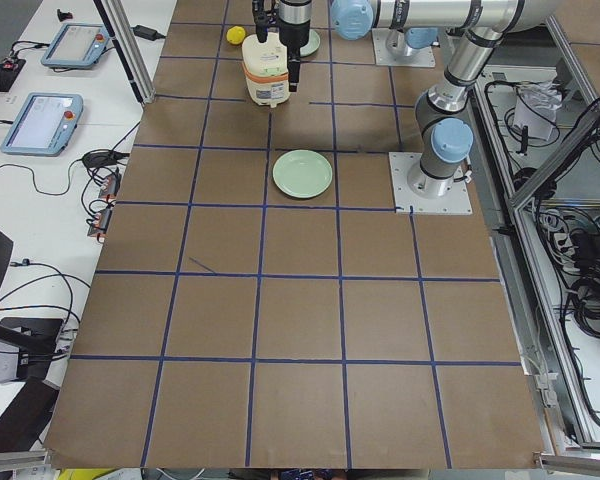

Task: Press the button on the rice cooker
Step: 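Lower the right gripper and press the green button on the lid, then lift the right gripper away as the lid springs open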

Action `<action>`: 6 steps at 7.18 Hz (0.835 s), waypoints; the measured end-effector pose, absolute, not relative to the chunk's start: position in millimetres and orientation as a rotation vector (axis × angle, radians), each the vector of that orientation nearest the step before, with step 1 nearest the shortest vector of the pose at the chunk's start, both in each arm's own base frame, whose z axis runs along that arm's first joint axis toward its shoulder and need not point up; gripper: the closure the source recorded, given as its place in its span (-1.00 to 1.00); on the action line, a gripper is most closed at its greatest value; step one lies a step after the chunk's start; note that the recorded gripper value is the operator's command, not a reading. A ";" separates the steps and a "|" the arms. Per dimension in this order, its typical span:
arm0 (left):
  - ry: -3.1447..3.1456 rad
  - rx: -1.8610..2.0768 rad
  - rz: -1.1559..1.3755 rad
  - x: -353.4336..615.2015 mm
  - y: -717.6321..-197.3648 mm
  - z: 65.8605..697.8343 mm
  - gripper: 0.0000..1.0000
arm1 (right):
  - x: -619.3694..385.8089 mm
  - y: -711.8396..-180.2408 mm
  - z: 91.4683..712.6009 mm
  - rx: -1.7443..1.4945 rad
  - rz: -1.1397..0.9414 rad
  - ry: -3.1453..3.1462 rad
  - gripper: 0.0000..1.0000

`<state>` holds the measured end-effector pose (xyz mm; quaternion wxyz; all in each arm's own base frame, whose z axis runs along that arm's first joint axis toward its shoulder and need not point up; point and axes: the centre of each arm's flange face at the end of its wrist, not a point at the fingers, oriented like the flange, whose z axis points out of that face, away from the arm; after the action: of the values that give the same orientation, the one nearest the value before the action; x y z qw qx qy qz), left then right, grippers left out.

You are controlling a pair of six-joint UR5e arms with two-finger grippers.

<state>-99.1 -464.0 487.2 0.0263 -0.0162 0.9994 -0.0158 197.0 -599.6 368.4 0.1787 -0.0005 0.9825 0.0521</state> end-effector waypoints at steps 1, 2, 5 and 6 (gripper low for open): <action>3.088 -0.050 -0.049 -99.1 -464.1 487.1 -1.00 | 196.4 -595.9 380.5 0.000 0.146 2.782 0.11; 3.088 -0.050 -0.049 -99.1 -464.1 487.1 -1.00 | 195.0 -588.8 397.1 0.000 0.135 2.794 -0.29; 3.088 -0.050 -0.048 -99.1 -464.1 487.1 -1.00 | 180.8 -562.6 453.6 -0.008 0.017 2.904 -0.98; 3.088 -0.050 -0.049 -99.1 -464.1 487.1 -1.00 | 170.2 -554.1 472.7 0.001 -0.042 2.951 -0.98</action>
<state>-99.1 -464.1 487.1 0.0263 -0.0162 0.9994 -0.0158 170.2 -554.1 472.7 0.0950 0.0005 0.9954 -0.0141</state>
